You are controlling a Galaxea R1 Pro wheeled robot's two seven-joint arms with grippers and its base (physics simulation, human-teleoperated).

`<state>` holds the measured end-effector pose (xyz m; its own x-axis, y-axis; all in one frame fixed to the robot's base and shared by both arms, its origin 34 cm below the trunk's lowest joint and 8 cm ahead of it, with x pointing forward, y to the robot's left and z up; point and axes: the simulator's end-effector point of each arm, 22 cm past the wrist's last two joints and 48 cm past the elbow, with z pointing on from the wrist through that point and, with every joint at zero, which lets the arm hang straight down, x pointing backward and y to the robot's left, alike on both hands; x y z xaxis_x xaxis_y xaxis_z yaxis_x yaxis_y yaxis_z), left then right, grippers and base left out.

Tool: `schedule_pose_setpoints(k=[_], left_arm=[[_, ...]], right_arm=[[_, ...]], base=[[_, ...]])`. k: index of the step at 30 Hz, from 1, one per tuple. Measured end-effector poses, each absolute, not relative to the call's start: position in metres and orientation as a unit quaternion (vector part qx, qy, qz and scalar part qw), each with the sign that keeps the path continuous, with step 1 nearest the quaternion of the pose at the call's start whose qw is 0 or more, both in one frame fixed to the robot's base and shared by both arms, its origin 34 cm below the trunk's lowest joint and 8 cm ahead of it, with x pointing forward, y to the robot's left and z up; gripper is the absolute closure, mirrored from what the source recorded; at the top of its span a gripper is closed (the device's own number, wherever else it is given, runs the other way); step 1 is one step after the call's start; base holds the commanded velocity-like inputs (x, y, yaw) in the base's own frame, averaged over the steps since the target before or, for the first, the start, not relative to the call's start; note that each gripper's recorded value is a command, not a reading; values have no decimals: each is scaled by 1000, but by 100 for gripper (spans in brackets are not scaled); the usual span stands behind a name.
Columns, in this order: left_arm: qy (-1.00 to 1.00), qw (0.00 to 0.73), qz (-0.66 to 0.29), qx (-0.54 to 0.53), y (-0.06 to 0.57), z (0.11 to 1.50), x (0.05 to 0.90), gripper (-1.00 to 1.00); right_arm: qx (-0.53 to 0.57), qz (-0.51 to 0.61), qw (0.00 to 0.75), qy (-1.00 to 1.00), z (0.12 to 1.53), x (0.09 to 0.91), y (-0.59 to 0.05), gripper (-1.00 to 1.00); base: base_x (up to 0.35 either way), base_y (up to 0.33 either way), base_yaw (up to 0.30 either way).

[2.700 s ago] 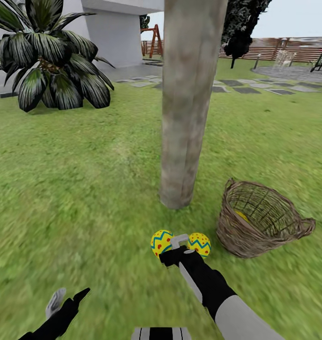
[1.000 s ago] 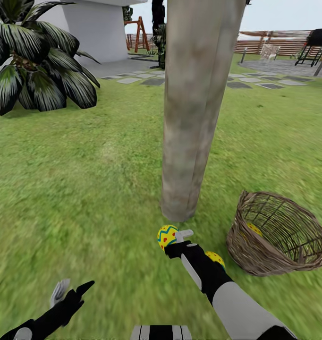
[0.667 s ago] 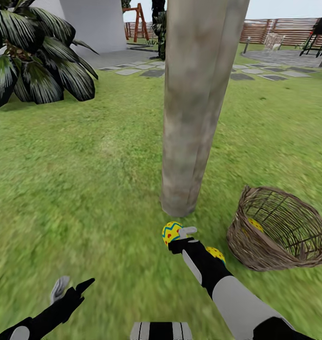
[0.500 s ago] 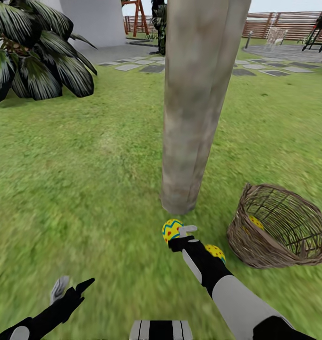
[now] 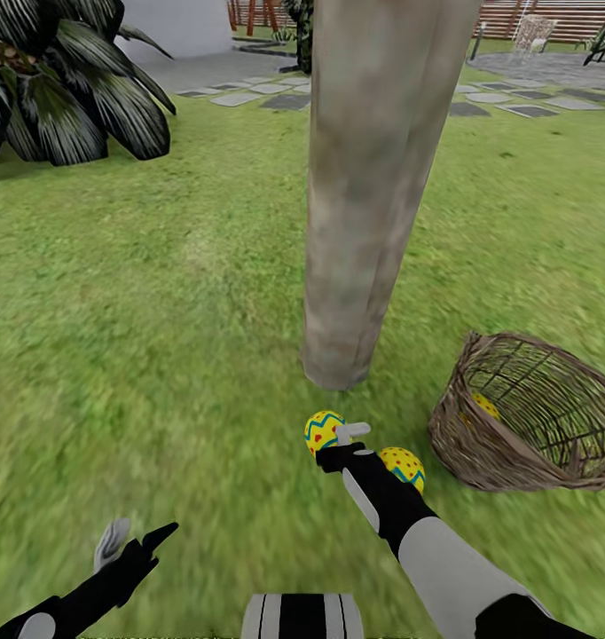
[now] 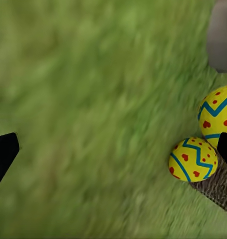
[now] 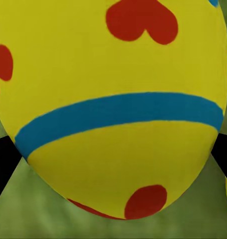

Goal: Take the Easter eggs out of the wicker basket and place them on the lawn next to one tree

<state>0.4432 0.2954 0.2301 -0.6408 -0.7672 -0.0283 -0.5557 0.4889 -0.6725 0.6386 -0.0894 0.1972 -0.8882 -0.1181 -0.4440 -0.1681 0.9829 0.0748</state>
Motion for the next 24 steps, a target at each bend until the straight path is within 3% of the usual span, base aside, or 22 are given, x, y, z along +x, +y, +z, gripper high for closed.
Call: schedule_pose_setpoints(k=[24], left_arm=[[848,132,-314,-407,294,201,414,-100]], right_arm=[[-72,58,191,977,158,617,-89,100]], base=[[13,10,0]])
